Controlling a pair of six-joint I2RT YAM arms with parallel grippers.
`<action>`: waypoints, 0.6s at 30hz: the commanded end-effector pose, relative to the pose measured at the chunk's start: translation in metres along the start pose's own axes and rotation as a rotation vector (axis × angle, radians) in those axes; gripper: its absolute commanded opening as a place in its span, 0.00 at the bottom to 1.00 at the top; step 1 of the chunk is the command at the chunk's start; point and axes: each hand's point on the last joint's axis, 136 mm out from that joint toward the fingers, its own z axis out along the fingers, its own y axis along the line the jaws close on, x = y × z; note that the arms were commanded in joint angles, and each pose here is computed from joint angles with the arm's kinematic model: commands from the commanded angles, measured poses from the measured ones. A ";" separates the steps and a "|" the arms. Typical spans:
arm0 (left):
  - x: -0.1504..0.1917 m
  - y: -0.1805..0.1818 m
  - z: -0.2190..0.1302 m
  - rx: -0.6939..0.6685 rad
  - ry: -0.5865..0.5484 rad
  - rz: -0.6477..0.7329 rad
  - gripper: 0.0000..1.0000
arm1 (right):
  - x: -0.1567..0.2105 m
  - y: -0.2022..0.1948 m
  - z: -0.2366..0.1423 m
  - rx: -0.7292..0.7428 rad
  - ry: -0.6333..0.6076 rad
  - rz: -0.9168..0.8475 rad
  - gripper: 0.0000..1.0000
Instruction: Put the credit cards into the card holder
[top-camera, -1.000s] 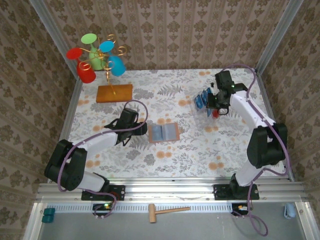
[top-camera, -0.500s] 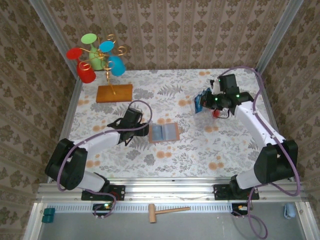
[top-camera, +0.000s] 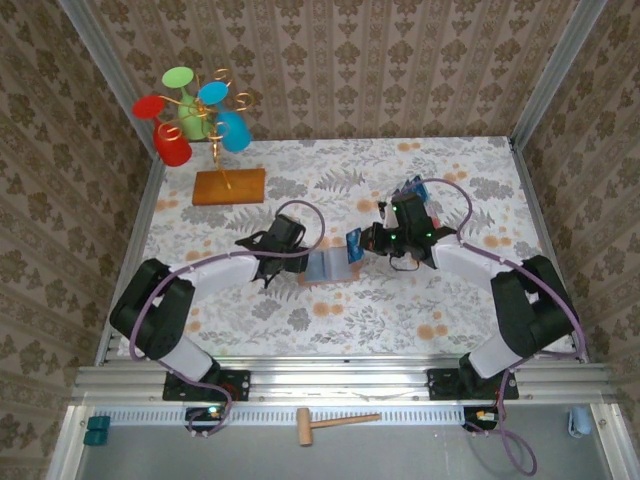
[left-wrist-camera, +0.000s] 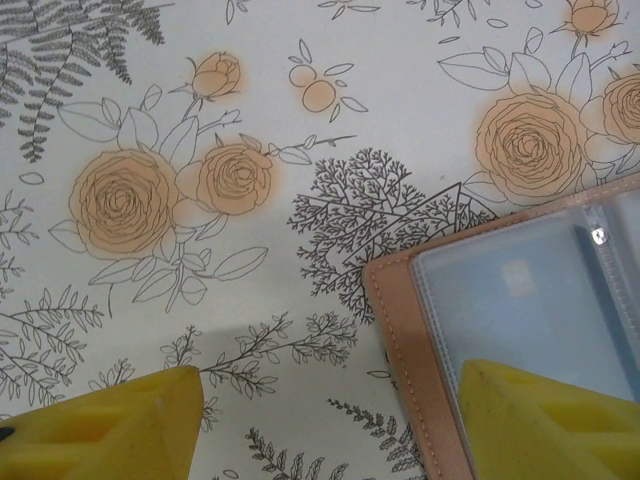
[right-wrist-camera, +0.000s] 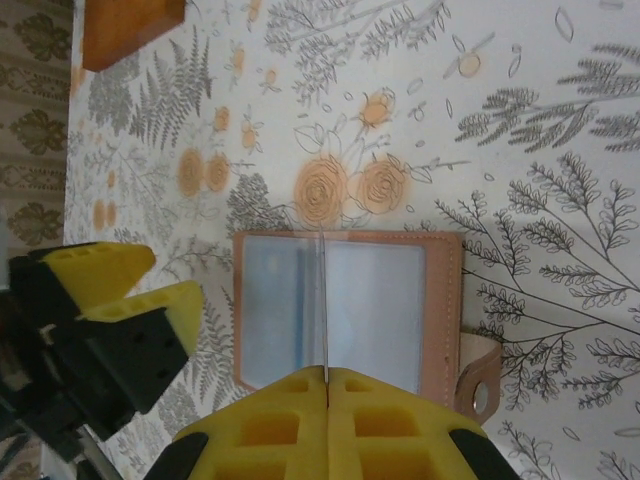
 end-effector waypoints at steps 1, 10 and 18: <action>0.000 0.004 0.001 -0.056 0.015 0.041 0.70 | -0.009 0.013 0.009 -0.099 -0.058 0.004 0.00; 0.008 -0.002 0.010 -0.082 0.043 0.069 0.70 | 0.002 0.012 0.029 -0.146 -0.036 0.010 0.00; 0.014 -0.002 0.013 -0.088 0.055 0.071 0.69 | 0.011 0.012 0.042 -0.165 -0.018 0.016 0.00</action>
